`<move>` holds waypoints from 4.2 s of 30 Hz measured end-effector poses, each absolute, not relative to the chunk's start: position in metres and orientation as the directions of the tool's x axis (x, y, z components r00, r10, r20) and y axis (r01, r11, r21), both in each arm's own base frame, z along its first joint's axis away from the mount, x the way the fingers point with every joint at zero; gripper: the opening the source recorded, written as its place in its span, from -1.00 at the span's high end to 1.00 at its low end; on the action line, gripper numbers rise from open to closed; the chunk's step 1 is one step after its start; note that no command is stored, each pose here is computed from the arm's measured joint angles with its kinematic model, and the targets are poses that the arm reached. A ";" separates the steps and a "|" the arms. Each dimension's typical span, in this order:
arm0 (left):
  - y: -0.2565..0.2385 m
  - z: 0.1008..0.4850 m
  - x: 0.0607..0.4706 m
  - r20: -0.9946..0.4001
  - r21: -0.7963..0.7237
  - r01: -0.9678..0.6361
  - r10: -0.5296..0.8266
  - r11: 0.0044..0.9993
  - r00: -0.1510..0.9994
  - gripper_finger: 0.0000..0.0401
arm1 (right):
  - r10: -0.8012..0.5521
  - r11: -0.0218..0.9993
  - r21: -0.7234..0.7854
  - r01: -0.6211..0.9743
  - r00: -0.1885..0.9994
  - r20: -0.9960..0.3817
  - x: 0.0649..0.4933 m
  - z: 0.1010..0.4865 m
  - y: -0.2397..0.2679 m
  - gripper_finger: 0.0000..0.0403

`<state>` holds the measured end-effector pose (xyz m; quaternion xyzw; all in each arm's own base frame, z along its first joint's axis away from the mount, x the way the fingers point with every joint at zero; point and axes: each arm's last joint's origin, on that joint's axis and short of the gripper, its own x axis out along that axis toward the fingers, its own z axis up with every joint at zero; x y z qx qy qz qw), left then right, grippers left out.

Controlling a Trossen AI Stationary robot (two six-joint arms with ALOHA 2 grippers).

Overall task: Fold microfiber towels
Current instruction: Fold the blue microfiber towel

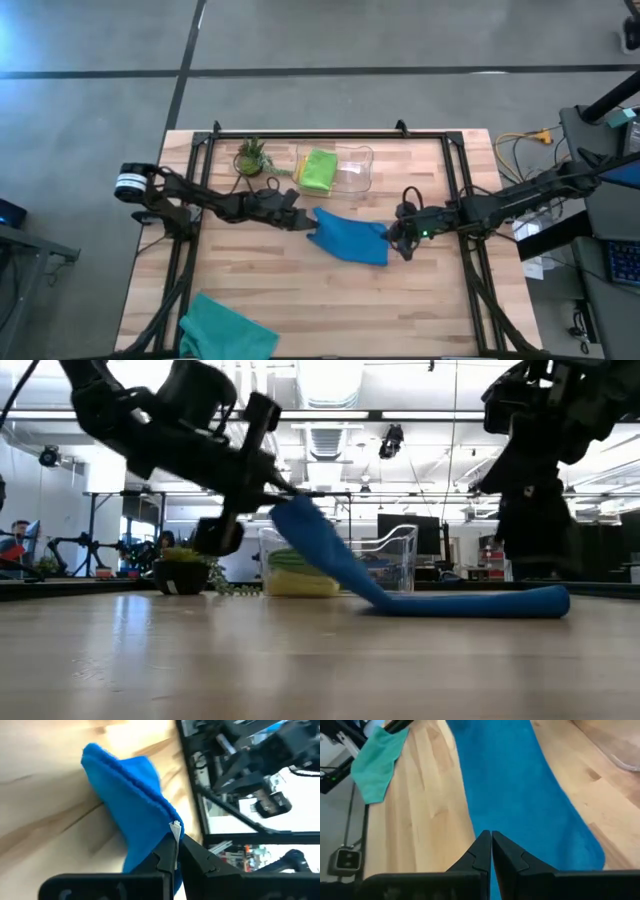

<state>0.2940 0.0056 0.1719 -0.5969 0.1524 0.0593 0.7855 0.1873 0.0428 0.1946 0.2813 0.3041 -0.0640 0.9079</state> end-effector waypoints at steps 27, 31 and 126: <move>0.005 0.179 0.346 -0.251 -0.942 -0.190 -0.207 0.277 0.946 1.00 | 0.036 0.869 0.394 0.300 0.755 -0.654 0.297 0.131 0.063 0.96; 0.004 0.181 0.333 -0.281 -0.937 -0.217 -0.222 0.274 0.934 1.00 | 0.036 0.876 0.379 0.298 0.743 -0.669 0.306 0.128 0.063 0.96; -0.007 0.178 0.341 -0.307 -0.927 -0.243 -0.205 0.285 0.930 1.00 | -0.066 0.771 0.496 0.399 0.825 -0.560 0.220 0.175 0.060 0.96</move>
